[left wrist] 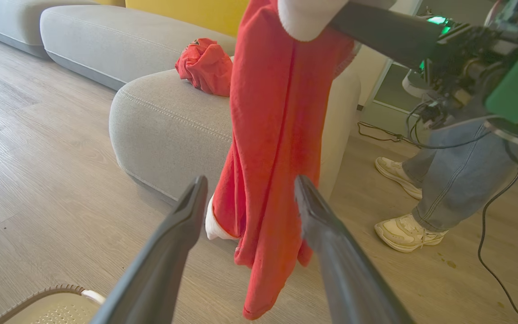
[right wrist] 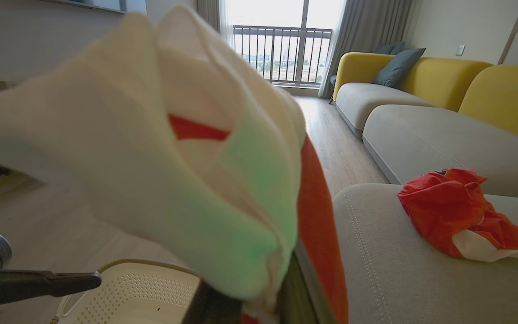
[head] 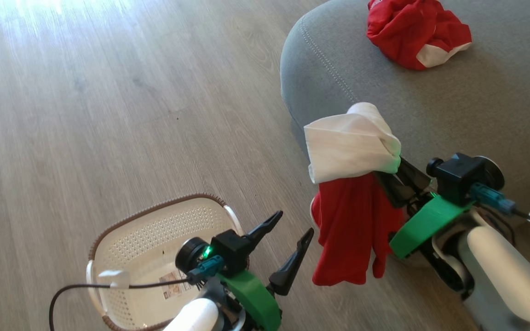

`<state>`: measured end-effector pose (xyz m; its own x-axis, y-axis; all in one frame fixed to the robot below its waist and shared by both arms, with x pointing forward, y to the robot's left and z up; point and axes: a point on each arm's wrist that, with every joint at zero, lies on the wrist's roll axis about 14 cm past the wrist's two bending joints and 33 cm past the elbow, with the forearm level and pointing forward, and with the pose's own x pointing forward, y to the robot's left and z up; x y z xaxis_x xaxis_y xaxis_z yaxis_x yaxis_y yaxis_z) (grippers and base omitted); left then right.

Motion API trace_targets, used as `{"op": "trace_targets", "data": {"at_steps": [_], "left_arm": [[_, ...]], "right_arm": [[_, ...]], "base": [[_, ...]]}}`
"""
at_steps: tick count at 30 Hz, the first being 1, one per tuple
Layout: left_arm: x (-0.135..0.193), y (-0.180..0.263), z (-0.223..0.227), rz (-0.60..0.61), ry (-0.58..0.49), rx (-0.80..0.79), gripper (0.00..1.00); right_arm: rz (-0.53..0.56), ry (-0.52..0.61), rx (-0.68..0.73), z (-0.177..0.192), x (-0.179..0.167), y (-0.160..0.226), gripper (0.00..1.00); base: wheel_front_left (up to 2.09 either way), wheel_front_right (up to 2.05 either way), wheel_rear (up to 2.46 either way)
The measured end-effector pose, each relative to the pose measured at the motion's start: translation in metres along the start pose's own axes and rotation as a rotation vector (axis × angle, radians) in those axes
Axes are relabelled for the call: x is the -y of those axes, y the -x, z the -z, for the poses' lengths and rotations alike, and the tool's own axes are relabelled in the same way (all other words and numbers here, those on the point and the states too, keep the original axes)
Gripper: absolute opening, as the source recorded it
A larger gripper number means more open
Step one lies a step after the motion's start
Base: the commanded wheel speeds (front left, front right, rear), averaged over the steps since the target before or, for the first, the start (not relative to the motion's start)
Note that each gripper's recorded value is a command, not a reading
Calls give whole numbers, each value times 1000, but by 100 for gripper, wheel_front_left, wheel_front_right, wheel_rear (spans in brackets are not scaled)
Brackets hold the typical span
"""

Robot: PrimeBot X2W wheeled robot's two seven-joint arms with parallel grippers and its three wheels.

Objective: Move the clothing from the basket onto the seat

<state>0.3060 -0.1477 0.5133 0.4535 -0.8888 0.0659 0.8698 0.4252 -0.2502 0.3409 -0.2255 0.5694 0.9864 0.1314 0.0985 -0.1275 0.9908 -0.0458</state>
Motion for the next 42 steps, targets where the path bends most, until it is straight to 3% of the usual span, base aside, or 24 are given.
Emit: {"op": "trace_targets", "data": {"at_steps": [12,22,28,32,36,42], "left_arm": [[-28,-15,0,-17,20,-1,100],[-123,-52,-9,-84,-51,41,100],[-176,-44,36,-175,13,-11,100],[-203,-23,63,-256,36,-51,100],[-223,4,85,-345,69,-91,100],[-228,38,108,-456,148,-126,100]], "right_arm": [[84,-23,6,-1,29,-20,0],[170,-8,103,-16,79,-122,0],[263,-21,178,-30,127,-202,0],[368,-47,253,-59,172,-240,0],[508,-59,336,-95,220,-254,0],[695,13,308,-121,275,-246,0]], "base": [[0,0,0],[0,0,0],[0,0,0],[0,0,0],[0,0,0],[0,0,0]]}}
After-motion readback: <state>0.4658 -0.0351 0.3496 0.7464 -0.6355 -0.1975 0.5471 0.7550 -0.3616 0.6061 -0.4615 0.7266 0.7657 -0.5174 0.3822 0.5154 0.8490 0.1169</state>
